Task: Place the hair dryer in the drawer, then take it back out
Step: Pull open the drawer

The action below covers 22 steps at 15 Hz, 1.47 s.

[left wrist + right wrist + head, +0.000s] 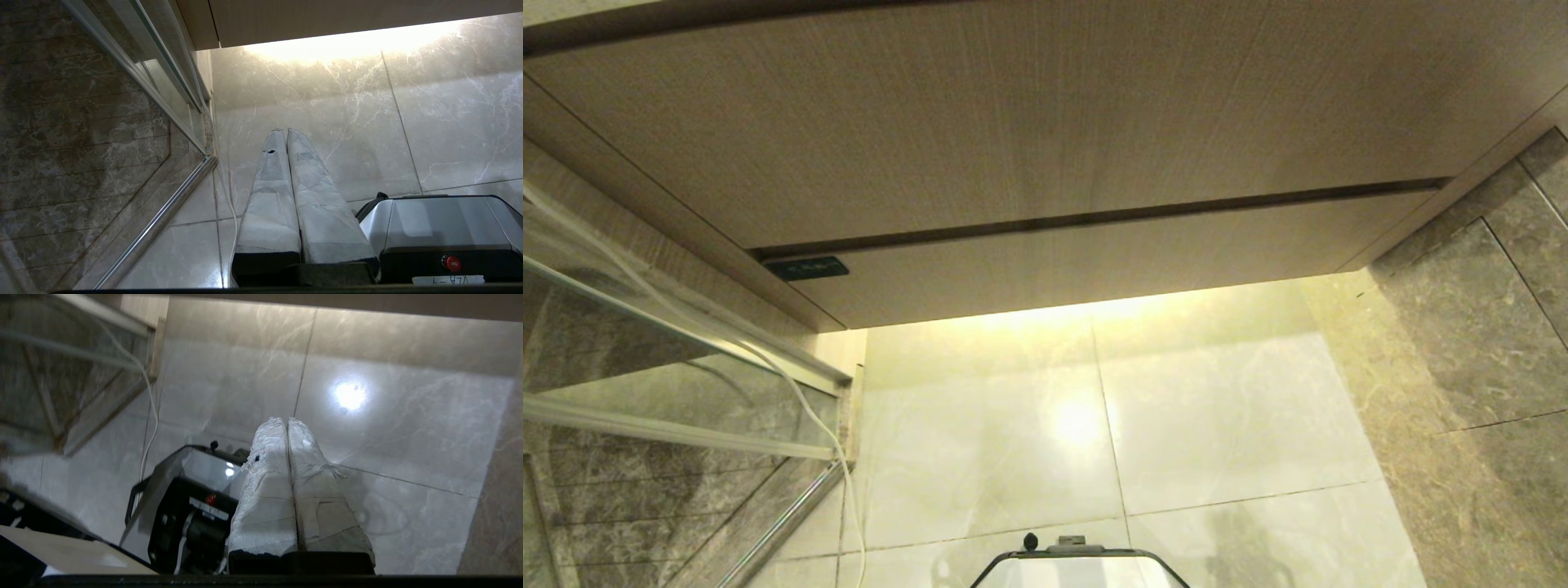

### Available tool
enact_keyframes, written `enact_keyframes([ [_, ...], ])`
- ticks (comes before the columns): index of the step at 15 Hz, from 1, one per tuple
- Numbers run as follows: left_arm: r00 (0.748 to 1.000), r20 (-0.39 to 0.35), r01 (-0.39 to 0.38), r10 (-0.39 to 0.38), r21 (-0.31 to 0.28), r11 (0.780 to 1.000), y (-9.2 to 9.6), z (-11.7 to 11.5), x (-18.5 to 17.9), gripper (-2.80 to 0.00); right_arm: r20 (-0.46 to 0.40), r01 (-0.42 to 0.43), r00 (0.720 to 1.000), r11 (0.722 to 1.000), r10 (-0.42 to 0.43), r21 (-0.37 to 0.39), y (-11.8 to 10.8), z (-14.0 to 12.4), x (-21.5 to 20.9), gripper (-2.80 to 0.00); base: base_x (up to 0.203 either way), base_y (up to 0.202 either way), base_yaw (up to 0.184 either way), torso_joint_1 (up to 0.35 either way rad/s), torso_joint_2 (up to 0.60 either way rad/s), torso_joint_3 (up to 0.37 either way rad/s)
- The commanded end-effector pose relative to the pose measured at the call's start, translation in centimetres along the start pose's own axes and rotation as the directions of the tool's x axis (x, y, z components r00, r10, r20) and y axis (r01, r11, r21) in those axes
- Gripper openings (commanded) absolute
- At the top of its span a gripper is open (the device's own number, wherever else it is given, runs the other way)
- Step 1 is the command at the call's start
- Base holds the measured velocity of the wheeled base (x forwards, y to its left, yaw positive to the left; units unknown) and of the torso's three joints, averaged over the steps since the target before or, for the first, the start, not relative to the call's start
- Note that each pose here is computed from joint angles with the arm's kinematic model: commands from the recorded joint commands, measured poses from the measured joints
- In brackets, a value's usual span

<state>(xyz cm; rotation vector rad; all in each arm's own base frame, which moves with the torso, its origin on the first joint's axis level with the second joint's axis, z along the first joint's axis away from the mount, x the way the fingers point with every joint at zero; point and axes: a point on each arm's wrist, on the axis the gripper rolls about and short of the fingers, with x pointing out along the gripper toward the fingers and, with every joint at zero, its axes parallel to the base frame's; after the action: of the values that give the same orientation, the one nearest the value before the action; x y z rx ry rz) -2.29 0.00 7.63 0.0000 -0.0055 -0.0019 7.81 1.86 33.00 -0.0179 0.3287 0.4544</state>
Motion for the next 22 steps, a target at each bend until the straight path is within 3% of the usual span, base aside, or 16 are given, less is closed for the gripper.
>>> enact_keyframes([
  [1, 1.0, 0.001, 0.0, 0.0, 0.0, 1.0, 0.0, 0.0, 0.0, -2.8, -0.213, -0.079, 0.975, 0.996, 0.069, -0.041, -1.5, 1.3, 8.9, -2.8, 0.0, 0.0, 0.0, 0.0, 0.0, 0.0],
  [4, 1.0, -0.001, 0.0, 0.0, 0.0, 1.0, 0.0, 0.0, 0.0, -2.8, -0.343, -0.238, 0.923, 0.958, 0.172, -0.159, -1.5, 1.0, 15.0, -2.8, 0.0, 0.0, 0.0, 0.0, 0.0, 0.0],
  [6, 1.0, -0.001, 0.0, 0.0, 0.0, 1.0, 0.0, 0.0, 0.0, -2.8, -0.434, -0.367, 0.875, 0.879, 0.215, -0.304, -1.6, -0.1, 17.2, -2.8, 0.0, 0.0, 0.0, 0.0, 0.0, 0.0],
  [8, 1.0, 0.0, 0.0, 0.0, 0.0, 1.0, 0.0, 0.0, 0.0, -2.8, -0.484, -0.462, 0.83, 0.829, 0.279, -0.315, -1.7, -1.1, 18.6, -2.8, 0.0, 0.0, 0.0, 0.0, 0.0, 0.0],
  [11, 1.0, 0.0, 0.0, 0.0, 0.0, 1.0, 0.0, 0.0, 0.0, -2.8, -0.483, -0.473, 0.83, 0.812, 0.28, -0.341, -2.2, -1.6, 20.7, -2.8, 0.0, 0.0, 0.0, 0.0, 0.0, 0.0],
  [15, 1.0, 0.0, 0.001, -0.001, 0.0, 1.0, 0.0, 0.0, 0.0, -2.8, -0.408, -0.384, 0.888, 0.827, 0.211, -0.41, -3.7, -2.2, 24.0, -2.8, 0.0, 0.0, 0.0, 0.0, 0.0, 0.0],
  [16, 1.0, 0.0, 0.0, 0.0, 0.0, 1.0, 0.0, 0.0, 0.0, -2.8, -0.391, -0.361, 0.9, 0.829, 0.19, -0.427, -4.0, -2.2, 24.7, -0.17, 0.0, 0.0, 0.0, 0.0, 0.0, 0.0],
  [17, 1.0, -0.001, 0.0, 0.0, 0.0, 1.0, 0.0, 0.0, 0.0, -2.8, -0.379, -0.343, 0.909, 0.831, 0.176, -0.437, -4.1, -2.1, 25.3, 0.0, 0.0, 0.0, 0.0, 0.0, 0.0, 0.0],
  [19, 1.0, 0.0, 0.0, 0.0, 0.0, 1.0, 0.0, 0.0, 0.0, -2.8, -0.348, -0.331, 0.921, 0.824, 0.176, -0.459, -4.2, -2.0, 26.1, 0.0, 0.0, 0.0, 0.0, 0.0, 0.0, 0.0],
  [22, 1.0, -0.001, 0.0, 0.0, 0.0, 1.0, 0.0, 0.0, 0.0, -2.8, -0.236, -0.284, 0.954, 0.803, 0.183, -0.525, -4.0, -1.3, 27.9, 0.0, 0.0, 0.0, 0.0, 0.0, 0.0, 0.0],
])
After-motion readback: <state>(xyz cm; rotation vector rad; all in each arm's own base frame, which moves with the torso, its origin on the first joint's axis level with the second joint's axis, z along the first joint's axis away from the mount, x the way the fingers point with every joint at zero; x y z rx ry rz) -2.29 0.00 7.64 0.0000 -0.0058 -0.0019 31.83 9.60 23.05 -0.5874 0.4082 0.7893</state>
